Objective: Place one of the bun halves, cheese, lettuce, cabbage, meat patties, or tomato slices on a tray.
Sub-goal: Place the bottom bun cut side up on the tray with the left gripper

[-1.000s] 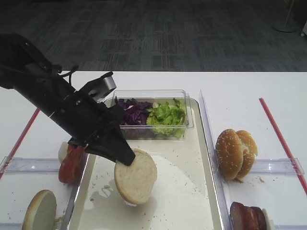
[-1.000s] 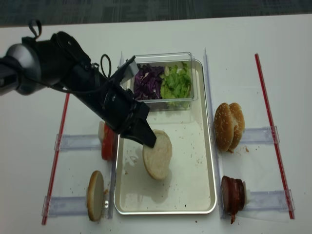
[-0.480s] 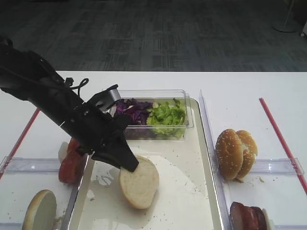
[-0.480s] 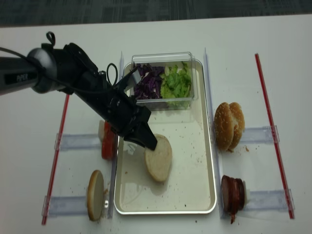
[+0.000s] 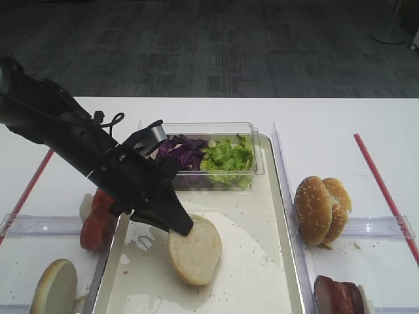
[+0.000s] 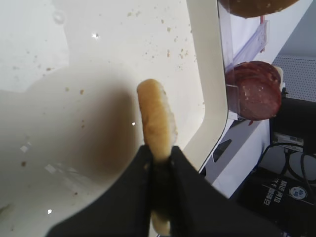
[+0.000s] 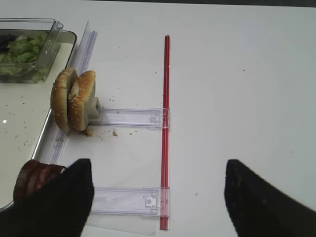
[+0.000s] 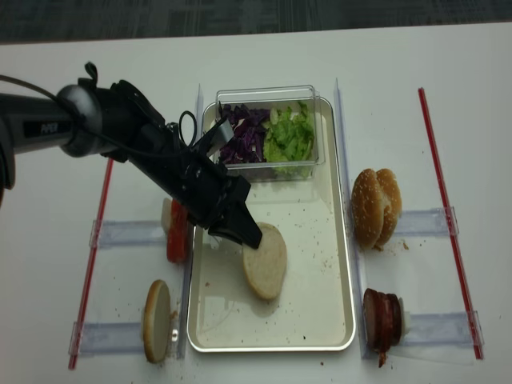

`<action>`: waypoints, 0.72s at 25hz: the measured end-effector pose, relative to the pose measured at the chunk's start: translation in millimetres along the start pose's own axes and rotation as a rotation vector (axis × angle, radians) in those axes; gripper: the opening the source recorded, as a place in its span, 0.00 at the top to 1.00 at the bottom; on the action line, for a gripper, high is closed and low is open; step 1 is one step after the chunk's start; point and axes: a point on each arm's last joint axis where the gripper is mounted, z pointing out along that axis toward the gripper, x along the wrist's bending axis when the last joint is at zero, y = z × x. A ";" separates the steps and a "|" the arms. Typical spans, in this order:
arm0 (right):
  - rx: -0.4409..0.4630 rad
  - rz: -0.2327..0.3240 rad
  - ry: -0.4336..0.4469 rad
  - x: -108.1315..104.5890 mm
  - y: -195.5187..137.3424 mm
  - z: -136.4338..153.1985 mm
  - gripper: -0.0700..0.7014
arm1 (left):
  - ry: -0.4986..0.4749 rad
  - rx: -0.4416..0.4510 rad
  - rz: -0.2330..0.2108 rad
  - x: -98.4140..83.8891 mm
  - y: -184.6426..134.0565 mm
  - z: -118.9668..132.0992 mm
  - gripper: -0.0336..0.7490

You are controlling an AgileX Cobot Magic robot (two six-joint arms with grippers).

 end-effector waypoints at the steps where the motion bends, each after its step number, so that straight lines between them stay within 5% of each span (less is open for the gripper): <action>1: 0.000 0.000 0.000 0.0 0.0 0.0 0.17 | 0.000 0.000 0.000 0.0 0.0 0.0 0.92; 18: 0.000 -0.002 0.000 0.0 0.0 0.0 0.17 | 0.004 -0.005 0.000 0.4 0.4 0.0 0.92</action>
